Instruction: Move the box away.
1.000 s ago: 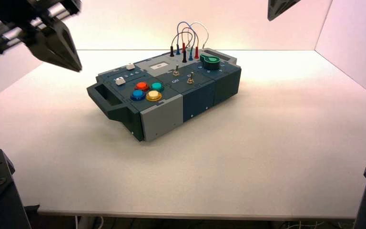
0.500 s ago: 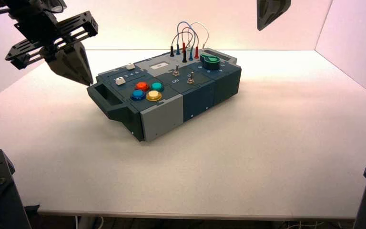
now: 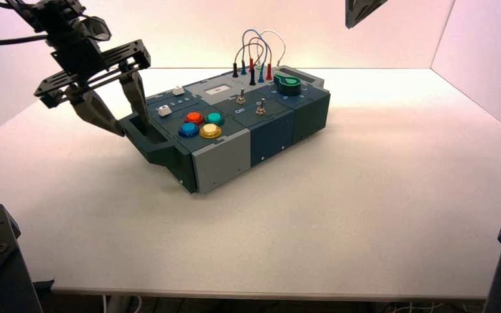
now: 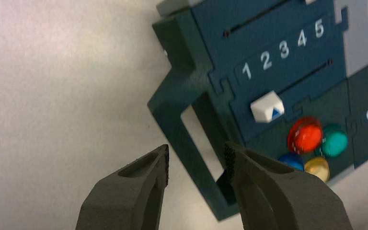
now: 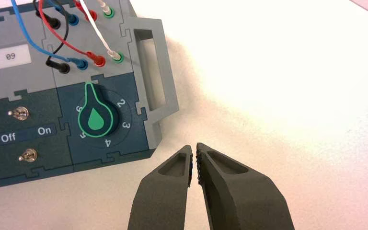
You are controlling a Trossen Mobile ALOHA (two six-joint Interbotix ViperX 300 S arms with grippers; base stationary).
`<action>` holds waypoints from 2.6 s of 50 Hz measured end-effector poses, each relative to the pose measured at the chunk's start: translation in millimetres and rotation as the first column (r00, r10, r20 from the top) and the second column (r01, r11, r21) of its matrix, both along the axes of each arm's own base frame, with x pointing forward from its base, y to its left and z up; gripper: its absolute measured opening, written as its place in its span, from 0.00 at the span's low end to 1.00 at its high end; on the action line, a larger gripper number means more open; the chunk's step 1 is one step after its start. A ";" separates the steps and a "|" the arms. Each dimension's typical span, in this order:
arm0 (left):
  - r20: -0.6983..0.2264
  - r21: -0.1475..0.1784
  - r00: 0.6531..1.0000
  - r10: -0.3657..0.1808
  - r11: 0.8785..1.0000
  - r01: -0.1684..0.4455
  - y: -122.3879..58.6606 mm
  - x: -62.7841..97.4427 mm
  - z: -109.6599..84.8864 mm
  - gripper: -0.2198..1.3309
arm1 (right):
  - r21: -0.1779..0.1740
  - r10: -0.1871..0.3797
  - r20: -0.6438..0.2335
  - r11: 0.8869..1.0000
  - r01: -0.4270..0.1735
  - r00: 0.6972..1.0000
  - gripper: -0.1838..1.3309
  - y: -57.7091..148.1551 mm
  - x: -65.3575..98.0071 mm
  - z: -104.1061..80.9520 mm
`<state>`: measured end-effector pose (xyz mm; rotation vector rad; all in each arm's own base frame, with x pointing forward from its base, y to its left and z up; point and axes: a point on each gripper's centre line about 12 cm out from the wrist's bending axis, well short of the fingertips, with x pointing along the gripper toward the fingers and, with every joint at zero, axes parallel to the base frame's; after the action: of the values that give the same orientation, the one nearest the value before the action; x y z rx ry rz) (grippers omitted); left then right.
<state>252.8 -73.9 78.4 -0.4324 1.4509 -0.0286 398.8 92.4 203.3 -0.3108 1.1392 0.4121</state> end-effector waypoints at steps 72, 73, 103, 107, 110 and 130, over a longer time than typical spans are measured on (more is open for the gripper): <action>0.008 0.056 1.000 -0.002 0.998 0.001 19.4 31.0 -12.8 0.82 | -0.012 0.034 -0.034 0.999 -0.034 0.999 0.16 9.1 0.4 -15.1; 0.006 0.057 1.000 -0.005 0.998 0.004 19.4 31.9 -13.2 0.82 | -0.011 0.034 -0.036 0.999 -0.034 0.999 0.16 9.2 0.2 -15.2; -0.004 0.119 0.988 -0.153 0.981 0.152 18.2 74.3 -15.4 0.81 | -0.033 0.092 -0.064 0.995 -0.095 0.994 0.16 9.3 -6.0 -23.2; 0.001 0.125 0.987 -0.159 0.980 0.157 18.2 79.2 -15.1 0.81 | -0.030 0.098 -0.076 0.994 -0.101 0.992 0.16 10.6 -8.8 -24.7; 0.007 0.132 0.986 -0.168 0.977 0.166 18.2 85.0 -15.2 0.80 | -0.028 0.102 -0.077 0.994 -0.104 0.992 0.16 12.4 -10.2 -24.3; 0.064 0.163 0.972 -0.225 0.963 0.212 16.8 127.0 -14.7 0.80 | -0.028 0.111 -0.079 0.993 -0.114 0.991 0.20 12.7 -12.8 -29.0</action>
<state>379.8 -57.1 63.7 -0.1401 1.4027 -0.1089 386.0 105.1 174.3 -0.3916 1.2082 0.5088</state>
